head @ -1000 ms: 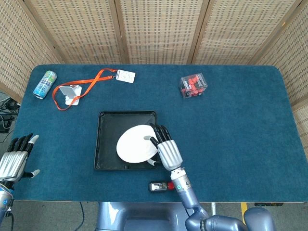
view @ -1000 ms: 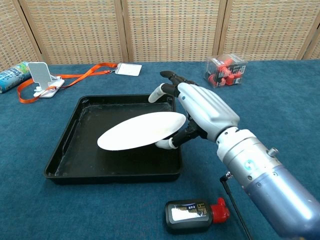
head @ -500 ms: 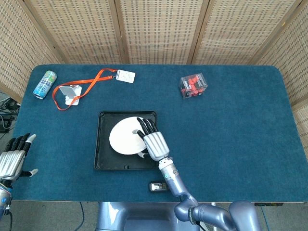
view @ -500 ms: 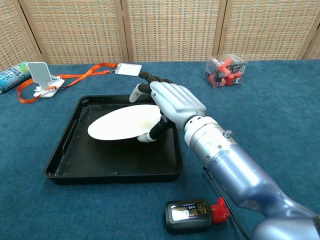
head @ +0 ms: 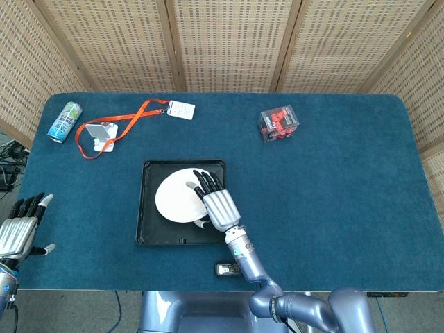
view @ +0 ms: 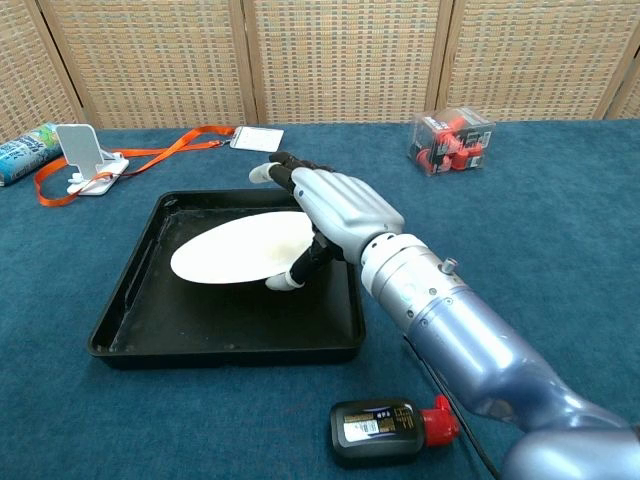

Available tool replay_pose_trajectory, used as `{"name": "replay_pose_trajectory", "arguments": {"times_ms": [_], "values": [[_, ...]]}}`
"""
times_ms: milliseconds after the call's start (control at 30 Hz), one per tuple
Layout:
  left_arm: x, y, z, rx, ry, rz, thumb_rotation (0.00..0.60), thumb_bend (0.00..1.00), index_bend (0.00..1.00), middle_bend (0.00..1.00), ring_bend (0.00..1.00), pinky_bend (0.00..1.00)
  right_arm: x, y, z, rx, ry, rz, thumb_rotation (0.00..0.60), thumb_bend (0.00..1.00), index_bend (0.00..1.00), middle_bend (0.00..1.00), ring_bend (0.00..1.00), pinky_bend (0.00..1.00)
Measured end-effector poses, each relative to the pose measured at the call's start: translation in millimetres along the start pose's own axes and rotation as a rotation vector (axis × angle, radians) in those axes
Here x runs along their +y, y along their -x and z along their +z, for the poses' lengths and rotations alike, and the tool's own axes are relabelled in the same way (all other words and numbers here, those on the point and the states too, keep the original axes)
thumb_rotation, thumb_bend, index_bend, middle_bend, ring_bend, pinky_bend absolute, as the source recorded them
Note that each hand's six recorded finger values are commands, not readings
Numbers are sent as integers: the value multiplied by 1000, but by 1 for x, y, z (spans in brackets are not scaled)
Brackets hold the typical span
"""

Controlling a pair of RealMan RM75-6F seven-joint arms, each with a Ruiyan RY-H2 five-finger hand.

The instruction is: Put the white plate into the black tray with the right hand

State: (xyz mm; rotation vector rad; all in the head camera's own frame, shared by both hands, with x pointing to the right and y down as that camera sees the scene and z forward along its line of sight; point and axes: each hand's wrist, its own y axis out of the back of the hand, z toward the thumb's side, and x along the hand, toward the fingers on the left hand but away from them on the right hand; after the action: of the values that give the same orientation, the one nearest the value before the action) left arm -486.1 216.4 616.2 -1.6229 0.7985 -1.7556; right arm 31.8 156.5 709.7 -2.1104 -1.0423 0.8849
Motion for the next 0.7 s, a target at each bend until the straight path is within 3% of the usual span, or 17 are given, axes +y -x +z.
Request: {"name": "replay_pose_trajectory", "arguments": {"times_ms": [167,367,500,700], "values": [[1,3,4,-12,-8,8,600,0,0,0,0,0,-2,-7,1,-22,20,101,600,0,43,0,0,0],[3,4,5,-12,-9,17,600,0,0,0,0,0,-5,-16,-4,-45,-33,223,600,0,0,0,0,0],[3,5,4,-11,-7,17,600,0,0,0,0,0,-2,-20,-4,-48,-41,244,600,0,0,0,0,0],[4,4,3,-9,-4,22,600,0,0,0,0,0,10,-22,-10,-56,-89,218,600,0,0,0,0,0]]}}
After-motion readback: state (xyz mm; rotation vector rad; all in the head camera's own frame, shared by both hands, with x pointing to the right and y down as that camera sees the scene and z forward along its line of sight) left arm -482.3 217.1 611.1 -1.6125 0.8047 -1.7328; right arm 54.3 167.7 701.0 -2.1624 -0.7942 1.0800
